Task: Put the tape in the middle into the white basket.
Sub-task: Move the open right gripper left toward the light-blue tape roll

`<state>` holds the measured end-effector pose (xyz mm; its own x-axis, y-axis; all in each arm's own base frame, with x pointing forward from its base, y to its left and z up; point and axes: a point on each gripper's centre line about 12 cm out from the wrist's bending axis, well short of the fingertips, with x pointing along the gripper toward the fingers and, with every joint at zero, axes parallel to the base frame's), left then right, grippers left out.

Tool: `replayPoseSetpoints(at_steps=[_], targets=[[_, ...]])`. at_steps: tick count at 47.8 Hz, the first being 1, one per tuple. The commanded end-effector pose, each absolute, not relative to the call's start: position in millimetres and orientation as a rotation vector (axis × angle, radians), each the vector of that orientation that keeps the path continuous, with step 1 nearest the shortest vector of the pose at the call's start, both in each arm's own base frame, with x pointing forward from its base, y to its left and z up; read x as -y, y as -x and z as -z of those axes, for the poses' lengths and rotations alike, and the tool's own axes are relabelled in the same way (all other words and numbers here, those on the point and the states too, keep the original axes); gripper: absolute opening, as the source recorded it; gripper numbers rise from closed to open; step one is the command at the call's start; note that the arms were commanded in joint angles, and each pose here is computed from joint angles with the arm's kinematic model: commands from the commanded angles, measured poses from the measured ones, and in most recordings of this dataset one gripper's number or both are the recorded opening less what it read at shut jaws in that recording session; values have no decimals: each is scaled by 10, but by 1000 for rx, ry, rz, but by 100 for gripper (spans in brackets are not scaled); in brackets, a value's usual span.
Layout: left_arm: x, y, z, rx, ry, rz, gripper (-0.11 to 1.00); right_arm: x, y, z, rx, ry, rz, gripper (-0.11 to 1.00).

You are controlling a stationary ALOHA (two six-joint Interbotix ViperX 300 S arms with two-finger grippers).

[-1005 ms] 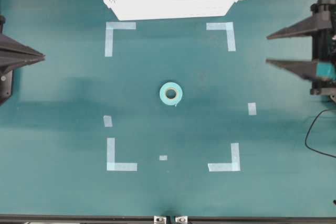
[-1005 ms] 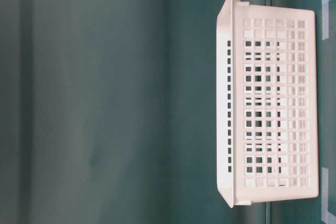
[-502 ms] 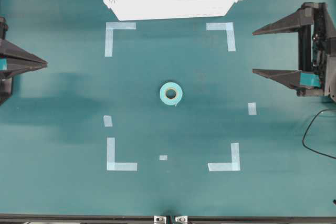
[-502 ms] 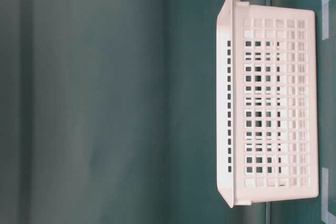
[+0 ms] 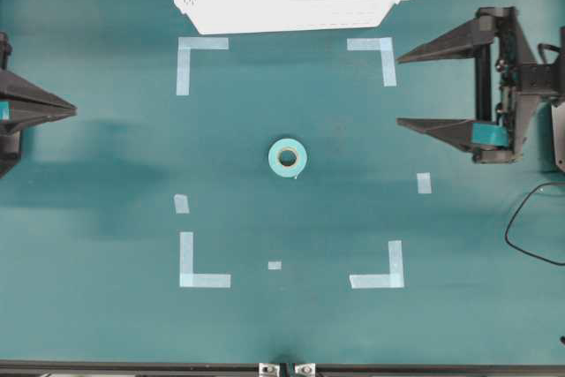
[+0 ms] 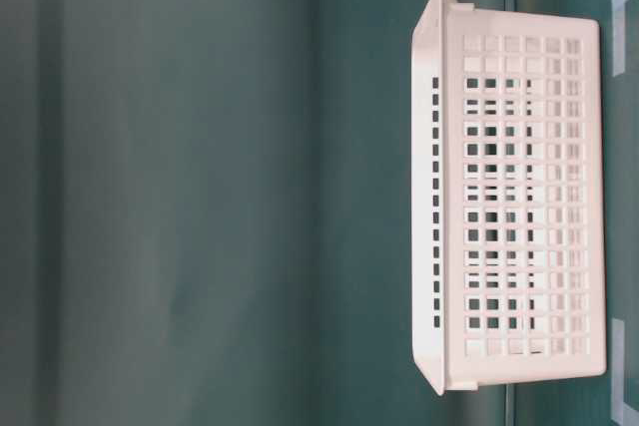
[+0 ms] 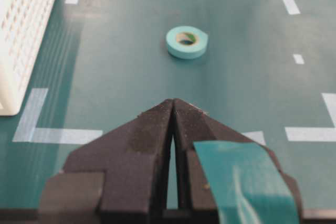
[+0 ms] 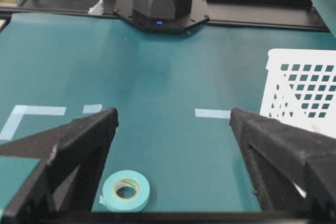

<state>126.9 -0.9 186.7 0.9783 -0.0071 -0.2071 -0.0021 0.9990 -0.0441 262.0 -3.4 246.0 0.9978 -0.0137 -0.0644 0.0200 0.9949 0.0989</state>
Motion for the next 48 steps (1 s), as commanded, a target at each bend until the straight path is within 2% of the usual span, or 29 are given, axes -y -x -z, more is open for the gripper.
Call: replayPoseSetpoints(at_steps=[1, 23, 48], targets=[[7, -1274, -1910, -195, 46, 1, -11, 37, -2708, -2528, -36, -105, 17, 99], [7, -1271, -1910, -192, 46, 1, -11, 40, -3072, -2257, -145, -127, 24, 99], [-23, -1267, -1846, -187, 36, -21, -11, -7, -3293, -2075, -211, -158, 16, 99]])
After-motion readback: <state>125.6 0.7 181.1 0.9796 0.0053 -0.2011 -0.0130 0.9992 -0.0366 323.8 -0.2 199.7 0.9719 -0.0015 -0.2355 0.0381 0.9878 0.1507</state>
